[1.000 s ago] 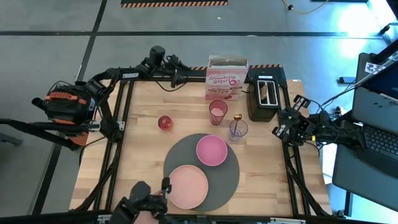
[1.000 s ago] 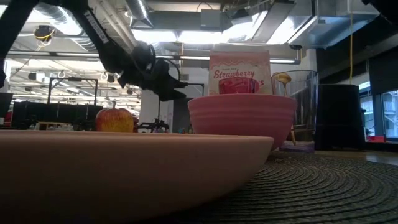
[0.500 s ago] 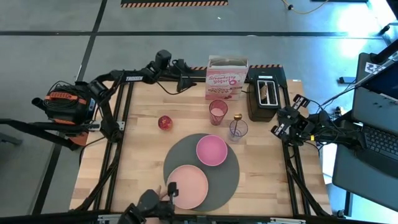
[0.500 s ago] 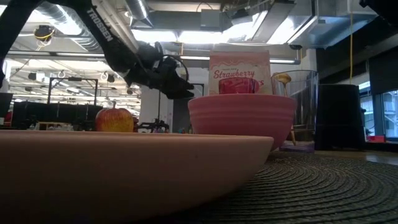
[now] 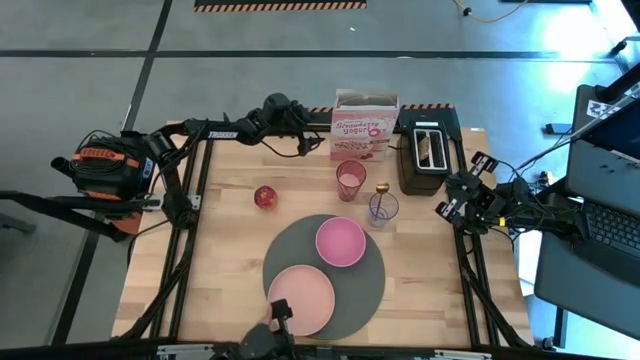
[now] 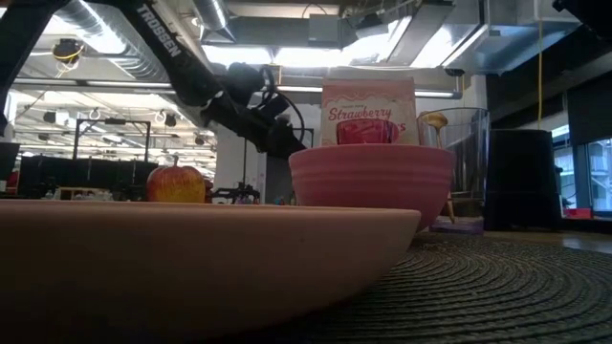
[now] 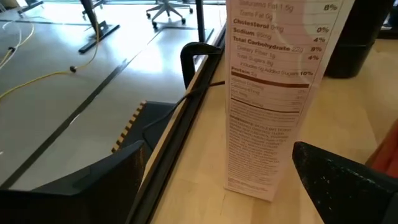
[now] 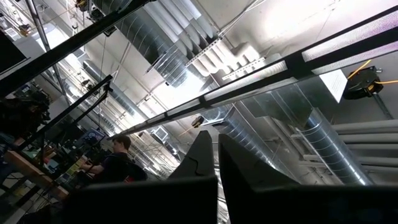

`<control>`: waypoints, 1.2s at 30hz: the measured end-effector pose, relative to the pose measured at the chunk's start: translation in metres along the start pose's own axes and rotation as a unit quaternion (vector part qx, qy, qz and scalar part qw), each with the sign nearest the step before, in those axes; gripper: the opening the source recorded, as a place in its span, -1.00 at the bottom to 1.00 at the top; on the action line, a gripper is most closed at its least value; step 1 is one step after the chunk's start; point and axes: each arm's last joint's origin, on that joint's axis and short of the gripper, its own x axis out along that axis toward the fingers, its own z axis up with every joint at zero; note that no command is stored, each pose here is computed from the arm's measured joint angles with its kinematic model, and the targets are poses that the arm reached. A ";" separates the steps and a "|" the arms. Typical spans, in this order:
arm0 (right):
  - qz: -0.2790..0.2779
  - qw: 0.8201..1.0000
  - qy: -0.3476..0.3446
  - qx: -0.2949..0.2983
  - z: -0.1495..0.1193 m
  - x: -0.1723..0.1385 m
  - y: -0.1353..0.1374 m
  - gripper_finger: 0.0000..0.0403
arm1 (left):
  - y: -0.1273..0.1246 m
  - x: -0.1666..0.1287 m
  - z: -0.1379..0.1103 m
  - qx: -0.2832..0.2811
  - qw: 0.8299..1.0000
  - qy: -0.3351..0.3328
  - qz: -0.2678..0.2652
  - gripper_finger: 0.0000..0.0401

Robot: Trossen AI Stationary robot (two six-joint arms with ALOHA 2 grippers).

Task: Arrange a breakfast setting
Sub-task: Pour the cereals from the pink cereal box into the pink bowl

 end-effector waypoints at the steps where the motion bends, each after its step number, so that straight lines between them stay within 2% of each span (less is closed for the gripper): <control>1: -0.001 1.000 0.001 0.000 0.000 0.000 0.000 -1.00 | 0.001 0.000 0.000 0.003 1.000 -0.001 -0.003 0.97; 4: -0.003 1.000 0.002 0.000 0.000 0.000 0.000 -1.00 | 0.006 -0.002 0.000 0.007 1.000 -0.003 -0.015 0.97; 8: -0.004 1.000 0.002 -0.015 0.000 0.000 0.000 -1.00 | 0.011 -0.001 0.007 0.000 0.998 -0.010 -0.069 0.97; 15: -0.008 1.000 0.001 -0.025 0.000 0.000 -0.001 -1.00 | 0.014 -0.001 0.016 0.003 0.997 -0.003 -0.076 0.97; 29: -0.018 0.999 0.011 -0.027 0.000 0.000 -0.002 -1.00 | 0.028 0.041 -0.002 -0.038 0.992 0.020 -0.121 0.97; 36: -0.015 0.999 0.014 -0.026 -0.001 0.000 -0.001 -1.00 | 0.027 0.045 -0.001 -0.040 0.988 0.013 -0.148 0.97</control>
